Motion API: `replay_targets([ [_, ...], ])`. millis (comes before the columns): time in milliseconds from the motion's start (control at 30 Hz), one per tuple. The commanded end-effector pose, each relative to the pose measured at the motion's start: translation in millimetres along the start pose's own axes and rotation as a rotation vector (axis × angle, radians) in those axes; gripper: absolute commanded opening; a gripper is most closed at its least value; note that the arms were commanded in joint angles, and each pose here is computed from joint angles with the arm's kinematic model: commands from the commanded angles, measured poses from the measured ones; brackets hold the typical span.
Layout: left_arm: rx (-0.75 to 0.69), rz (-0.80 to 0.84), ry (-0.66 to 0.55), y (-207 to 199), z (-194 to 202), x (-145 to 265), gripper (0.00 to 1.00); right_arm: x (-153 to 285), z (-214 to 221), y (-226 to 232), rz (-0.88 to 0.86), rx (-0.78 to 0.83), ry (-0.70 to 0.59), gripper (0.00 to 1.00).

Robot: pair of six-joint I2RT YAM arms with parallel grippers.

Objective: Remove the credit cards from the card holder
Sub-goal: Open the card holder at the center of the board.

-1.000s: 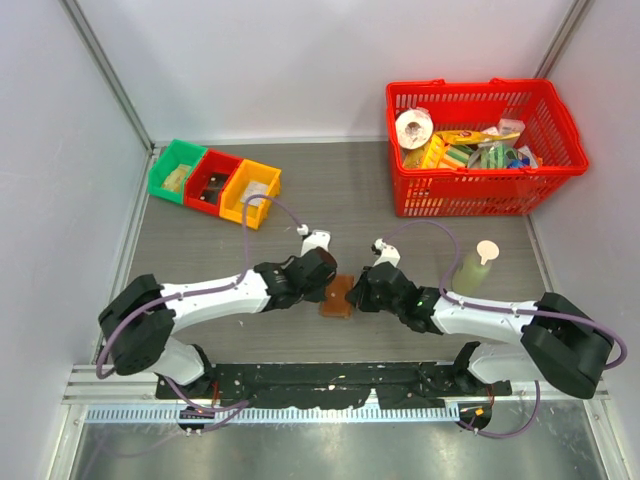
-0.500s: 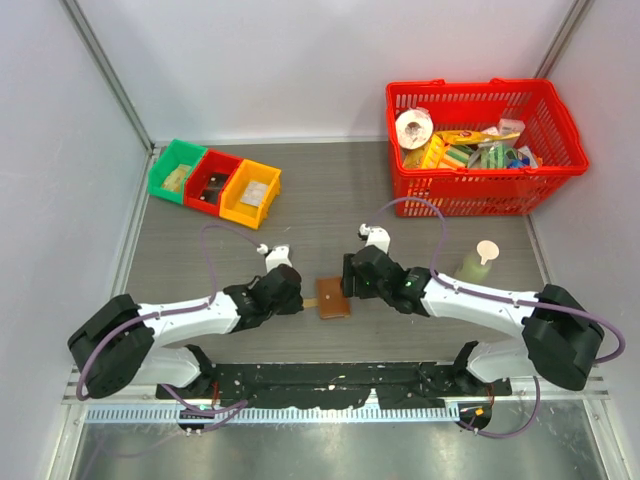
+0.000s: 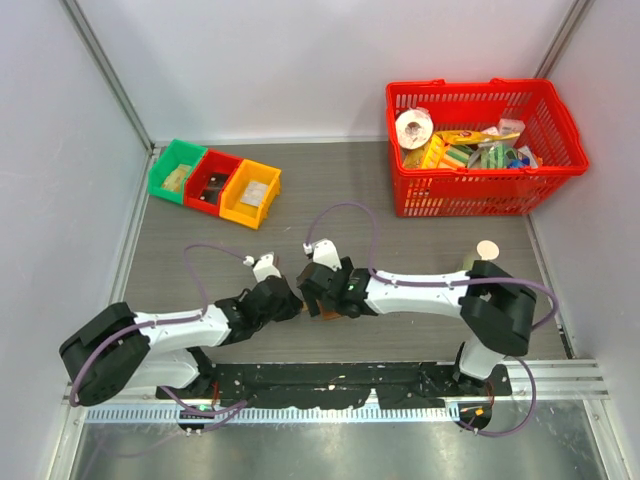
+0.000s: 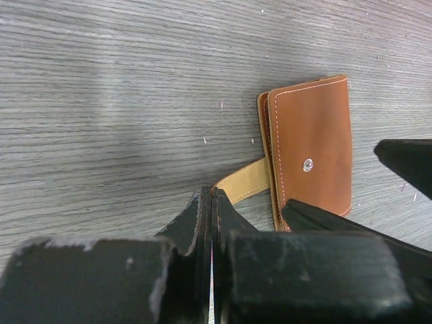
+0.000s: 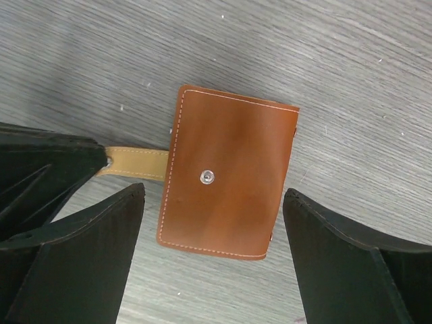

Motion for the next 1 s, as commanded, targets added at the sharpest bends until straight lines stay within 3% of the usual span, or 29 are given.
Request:
replay_targets([
  [0, 0.046, 0.037, -0.060, -5.1, -7.9, 0.1, 0.00, -6.3, -8.2, -0.1, 0.102, 0.043, -0.013, 0.88],
  [533, -0.019, -0.005, -0.024, 1.5, -4.9, 3.4, 0.00, 3.3, -14.1, -17.1, 0.199, 0.049, -0.031, 0.81],
  [800, -0.043, -0.023, -0.013, 2.7, -5.0, 4.3, 0.00, 14.7, -20.0, -46.6, 0.217, -0.011, -0.044, 0.59],
  [967, -0.048, -0.029, -0.017, 1.9, -7.1, 3.9, 0.00, 10.1, -1.8, -68.8, 0.227, -0.036, -0.001, 0.48],
])
Point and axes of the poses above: each gripper's point midway between its finger pads, its own x axis back along the fingers, its own y axis along the line the jaws close on, z = x × y, the point moved 6 cm from there along x, back along the fingers, and after that the axes turned 1 degree about x, right-handed, at the moved point
